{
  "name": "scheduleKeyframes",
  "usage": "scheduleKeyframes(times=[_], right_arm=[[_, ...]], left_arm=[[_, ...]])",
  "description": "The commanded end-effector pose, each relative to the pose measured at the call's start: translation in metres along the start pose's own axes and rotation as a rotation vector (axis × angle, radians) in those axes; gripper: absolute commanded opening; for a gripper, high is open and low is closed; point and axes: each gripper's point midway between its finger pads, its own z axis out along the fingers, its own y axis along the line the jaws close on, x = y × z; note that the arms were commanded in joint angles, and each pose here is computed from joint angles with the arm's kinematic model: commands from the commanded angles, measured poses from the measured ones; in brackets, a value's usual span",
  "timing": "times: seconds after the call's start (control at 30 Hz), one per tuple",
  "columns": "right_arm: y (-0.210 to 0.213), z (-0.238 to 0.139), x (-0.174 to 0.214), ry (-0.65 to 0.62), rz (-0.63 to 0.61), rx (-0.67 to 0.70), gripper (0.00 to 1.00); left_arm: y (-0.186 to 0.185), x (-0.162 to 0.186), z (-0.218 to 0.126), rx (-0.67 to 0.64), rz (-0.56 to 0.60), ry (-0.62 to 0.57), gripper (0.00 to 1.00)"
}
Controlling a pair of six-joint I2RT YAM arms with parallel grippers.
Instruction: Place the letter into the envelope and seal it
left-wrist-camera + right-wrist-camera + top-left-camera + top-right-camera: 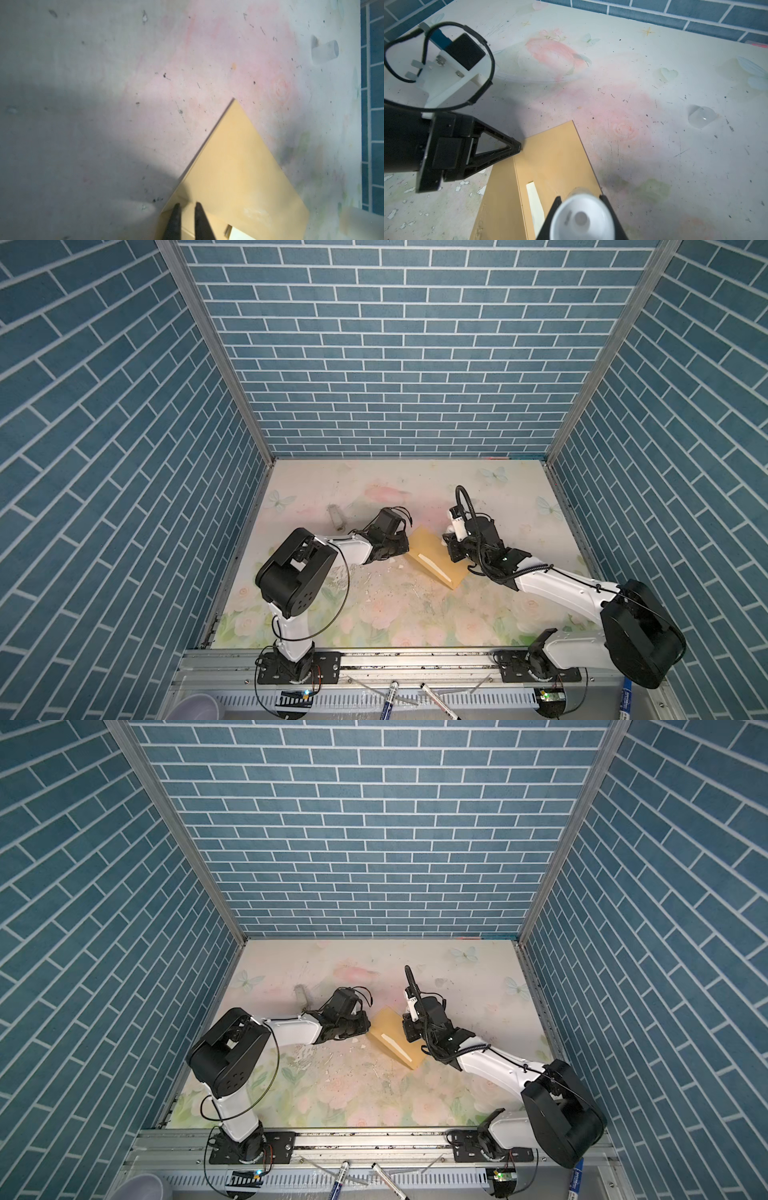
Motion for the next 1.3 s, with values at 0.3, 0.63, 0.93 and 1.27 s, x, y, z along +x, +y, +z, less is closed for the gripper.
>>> scheduleKeyframes(times=[0.3, 0.63, 0.93, 1.27], right_arm=[[-0.017, -0.018, -0.002, -0.043, 0.072, 0.018, 0.0], [-0.022, -0.026, -0.011, -0.082, 0.154, -0.033, 0.0], [-0.014, -0.029, -0.033, -0.145, 0.17, -0.09, 0.0], [-0.024, -0.037, -0.03, -0.131, 0.164, -0.025, 0.0]], left_arm=[[-0.059, -0.036, -0.051, 0.125, 0.449, -0.073, 0.5], [-0.102, -0.038, -0.101, 0.324, 0.844, -0.251, 0.76], [-0.126, -0.052, -0.126, 0.456, 0.756, -0.408, 0.81], [-0.122, -0.046, -0.106, 0.417, 0.855, -0.324, 0.82]])
